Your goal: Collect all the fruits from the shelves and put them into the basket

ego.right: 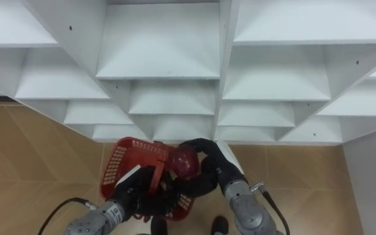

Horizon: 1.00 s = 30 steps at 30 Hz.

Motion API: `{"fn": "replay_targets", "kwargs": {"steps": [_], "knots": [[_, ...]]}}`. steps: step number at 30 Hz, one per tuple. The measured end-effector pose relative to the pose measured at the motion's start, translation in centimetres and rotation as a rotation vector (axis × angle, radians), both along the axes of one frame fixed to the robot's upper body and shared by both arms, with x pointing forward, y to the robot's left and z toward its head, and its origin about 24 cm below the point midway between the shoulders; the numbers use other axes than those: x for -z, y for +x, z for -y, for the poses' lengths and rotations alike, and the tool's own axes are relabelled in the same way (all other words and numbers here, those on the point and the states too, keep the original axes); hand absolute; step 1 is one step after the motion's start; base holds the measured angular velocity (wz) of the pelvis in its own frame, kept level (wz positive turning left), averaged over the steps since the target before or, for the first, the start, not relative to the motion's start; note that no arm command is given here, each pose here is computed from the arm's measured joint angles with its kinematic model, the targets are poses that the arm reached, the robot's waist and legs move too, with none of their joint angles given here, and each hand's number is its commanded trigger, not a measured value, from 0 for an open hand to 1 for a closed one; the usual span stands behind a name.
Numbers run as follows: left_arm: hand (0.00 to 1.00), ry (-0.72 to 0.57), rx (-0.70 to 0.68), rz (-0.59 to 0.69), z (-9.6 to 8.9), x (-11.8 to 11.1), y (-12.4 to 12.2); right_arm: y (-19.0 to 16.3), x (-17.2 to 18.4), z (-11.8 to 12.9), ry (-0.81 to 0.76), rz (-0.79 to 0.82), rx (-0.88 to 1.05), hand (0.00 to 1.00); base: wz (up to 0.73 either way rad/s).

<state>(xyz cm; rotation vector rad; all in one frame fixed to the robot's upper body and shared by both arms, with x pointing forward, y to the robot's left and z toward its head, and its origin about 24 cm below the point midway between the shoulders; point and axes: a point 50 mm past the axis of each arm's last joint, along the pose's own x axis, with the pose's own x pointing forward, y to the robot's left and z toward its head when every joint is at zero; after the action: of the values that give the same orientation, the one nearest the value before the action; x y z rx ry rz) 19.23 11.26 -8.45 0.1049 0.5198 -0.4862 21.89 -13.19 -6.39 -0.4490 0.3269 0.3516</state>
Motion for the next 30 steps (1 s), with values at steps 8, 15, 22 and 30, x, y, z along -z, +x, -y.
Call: {"fn": "replay_targets", "kwargs": {"steps": [8,15,22,30], "knots": [[1.00,0.005,0.002,0.013,-0.08,-0.23,0.42,0.30,-0.19,-0.12,-0.004,0.013,-0.003,1.00,-0.03],[1.00,0.011,0.005,0.028,-0.23,-0.50,0.80,0.89,-0.44,-0.21,-0.006,0.028,-0.016,1.00,0.00],[1.00,0.013,0.006,0.029,-0.26,-0.52,0.82,0.88,-0.46,-0.25,-0.008,0.031,-0.019,1.00,0.00],[1.00,0.016,0.008,0.040,-0.44,-0.72,0.89,0.80,-0.36,-0.31,-0.004,0.036,-0.025,1.00,0.00]]}}
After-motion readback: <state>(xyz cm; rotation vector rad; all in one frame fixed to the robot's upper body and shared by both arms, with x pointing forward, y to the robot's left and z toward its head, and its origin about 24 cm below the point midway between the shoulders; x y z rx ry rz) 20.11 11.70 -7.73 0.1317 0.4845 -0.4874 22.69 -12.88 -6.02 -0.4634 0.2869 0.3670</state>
